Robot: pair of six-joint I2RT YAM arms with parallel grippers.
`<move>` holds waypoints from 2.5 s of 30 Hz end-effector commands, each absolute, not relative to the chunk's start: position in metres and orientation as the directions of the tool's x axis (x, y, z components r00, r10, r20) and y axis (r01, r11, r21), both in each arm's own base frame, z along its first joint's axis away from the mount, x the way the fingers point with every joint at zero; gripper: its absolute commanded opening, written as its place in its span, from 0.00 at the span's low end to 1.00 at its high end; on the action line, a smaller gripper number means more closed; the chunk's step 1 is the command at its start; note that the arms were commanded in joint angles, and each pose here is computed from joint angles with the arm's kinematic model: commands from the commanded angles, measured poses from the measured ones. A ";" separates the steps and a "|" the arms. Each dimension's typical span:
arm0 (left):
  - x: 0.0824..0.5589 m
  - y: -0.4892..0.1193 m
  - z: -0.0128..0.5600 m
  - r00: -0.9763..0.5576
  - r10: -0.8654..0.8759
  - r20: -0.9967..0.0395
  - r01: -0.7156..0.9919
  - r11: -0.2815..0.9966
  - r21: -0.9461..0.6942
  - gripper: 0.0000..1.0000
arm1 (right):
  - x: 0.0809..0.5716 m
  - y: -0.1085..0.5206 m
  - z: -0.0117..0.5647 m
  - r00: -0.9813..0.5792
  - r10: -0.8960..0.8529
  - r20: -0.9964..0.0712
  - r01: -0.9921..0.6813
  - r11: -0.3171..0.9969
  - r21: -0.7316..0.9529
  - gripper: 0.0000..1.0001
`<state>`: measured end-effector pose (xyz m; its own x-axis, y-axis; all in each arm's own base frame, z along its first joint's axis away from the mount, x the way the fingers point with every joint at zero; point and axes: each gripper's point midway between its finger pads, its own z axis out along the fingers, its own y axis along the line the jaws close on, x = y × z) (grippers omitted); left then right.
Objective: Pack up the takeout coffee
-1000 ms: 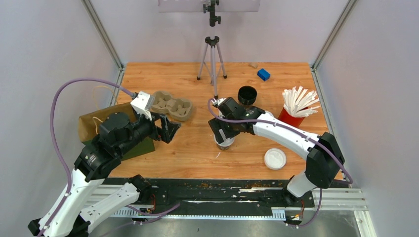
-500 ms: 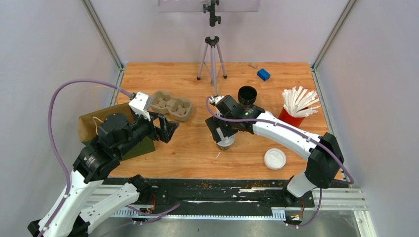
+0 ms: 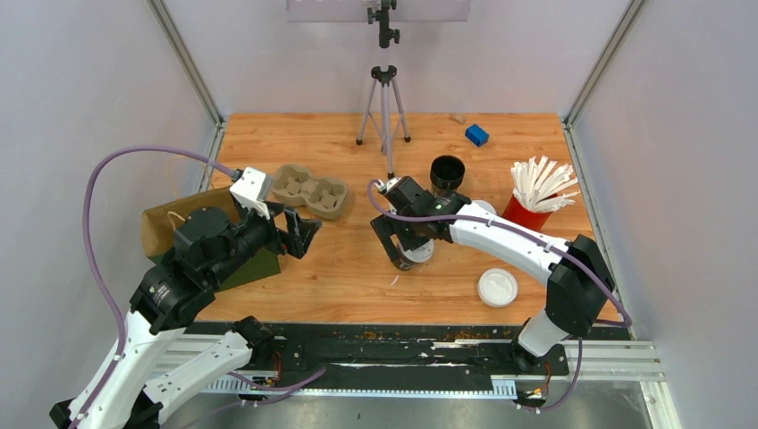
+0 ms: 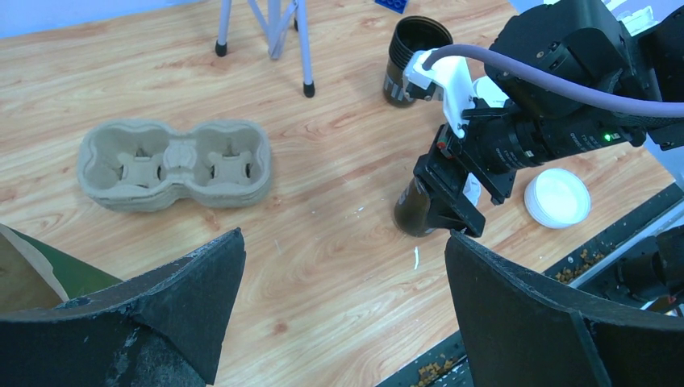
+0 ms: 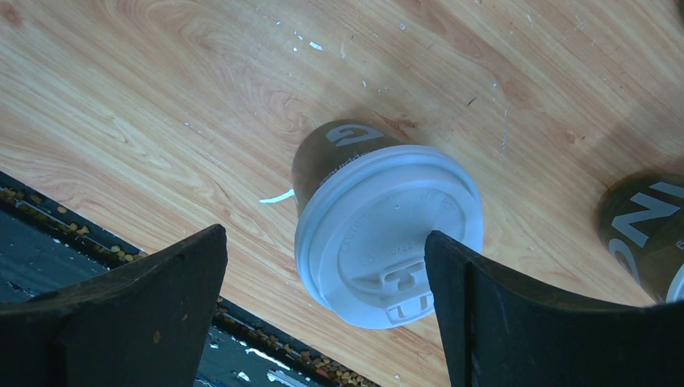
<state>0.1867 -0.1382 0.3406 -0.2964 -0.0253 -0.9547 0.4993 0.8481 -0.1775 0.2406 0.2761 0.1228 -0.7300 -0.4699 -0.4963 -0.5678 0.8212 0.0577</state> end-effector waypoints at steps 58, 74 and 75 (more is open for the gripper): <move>0.191 -0.136 0.331 -0.304 0.012 -0.953 0.492 0.859 -0.146 1.00 | 0.272 0.237 0.104 -0.727 -0.451 -0.517 -0.622 0.751 0.219 0.53; 0.191 -0.138 0.331 -0.305 0.011 -0.952 0.495 0.856 -0.148 1.00 | 0.265 0.235 0.119 -0.700 -0.448 -0.556 -0.642 0.736 0.215 0.26; 0.191 -0.138 0.331 -0.304 0.010 -0.953 0.497 0.855 -0.149 1.00 | 0.265 0.233 0.122 -0.696 -0.449 -0.561 -0.640 0.742 0.200 0.26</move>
